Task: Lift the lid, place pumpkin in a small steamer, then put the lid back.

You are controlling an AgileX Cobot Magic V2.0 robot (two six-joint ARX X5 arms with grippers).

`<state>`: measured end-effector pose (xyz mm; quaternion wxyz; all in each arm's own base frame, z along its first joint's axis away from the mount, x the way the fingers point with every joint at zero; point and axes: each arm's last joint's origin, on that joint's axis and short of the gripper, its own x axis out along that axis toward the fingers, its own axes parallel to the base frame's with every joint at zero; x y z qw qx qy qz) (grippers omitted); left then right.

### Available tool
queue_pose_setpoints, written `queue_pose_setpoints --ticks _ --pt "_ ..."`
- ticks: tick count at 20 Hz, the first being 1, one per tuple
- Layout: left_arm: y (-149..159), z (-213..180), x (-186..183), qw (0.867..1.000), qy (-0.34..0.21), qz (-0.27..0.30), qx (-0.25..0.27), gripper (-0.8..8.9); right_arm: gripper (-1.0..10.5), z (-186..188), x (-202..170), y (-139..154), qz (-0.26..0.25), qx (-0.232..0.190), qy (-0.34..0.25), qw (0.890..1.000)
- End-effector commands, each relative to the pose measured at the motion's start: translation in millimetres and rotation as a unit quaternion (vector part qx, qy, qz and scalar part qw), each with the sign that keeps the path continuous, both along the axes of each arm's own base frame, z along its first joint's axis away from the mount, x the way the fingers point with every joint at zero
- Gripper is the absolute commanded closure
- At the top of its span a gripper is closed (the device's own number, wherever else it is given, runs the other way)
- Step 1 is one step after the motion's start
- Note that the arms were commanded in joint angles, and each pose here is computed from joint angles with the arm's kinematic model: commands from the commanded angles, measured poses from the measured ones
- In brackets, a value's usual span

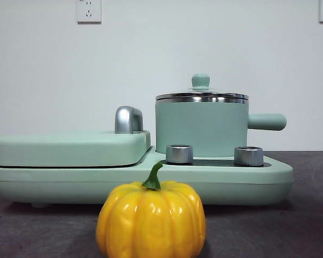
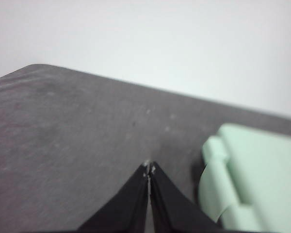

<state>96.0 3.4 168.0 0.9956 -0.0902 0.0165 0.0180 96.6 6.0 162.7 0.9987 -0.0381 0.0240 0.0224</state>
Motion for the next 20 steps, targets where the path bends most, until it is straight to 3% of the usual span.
queue_pose_setpoints --ticks 1,3,6,10,13,16,20 --pt "0 -1 1 0.998 -0.019 0.001 -0.066 8.07 9.3 2 0 0 0.0 0.009 -0.016 1.0" --pt "0 2 1 0.995 -0.036 0.0 -0.094 8.07 9.3 5 0 0 0.0 0.023 -0.027 0.999" --pt "0 8 1 0.987 -0.069 -0.005 -0.142 8.07 9.3 10 0 0 0.001 0.086 -0.052 0.995" --pt "0 15 0 0.97 -0.104 -0.015 -0.22 8.07 9.3 14 0 0 0.004 0.217 -0.061 0.974" --pt "0 18 0 0.956 -0.117 -0.022 -0.267 8.07 9.3 15 0 0 0.015 0.283 -0.061 0.957" --pt "0 24 -2 0.948 -0.147 -0.033 -0.281 8.07 9.3 22 -2 2 0.061 0.324 -0.083 0.941" --pt "0 39 -7 0.936 -0.21 -0.054 -0.276 8.07 9.3 42 -7 3 0.098 0.341 -0.137 0.925"
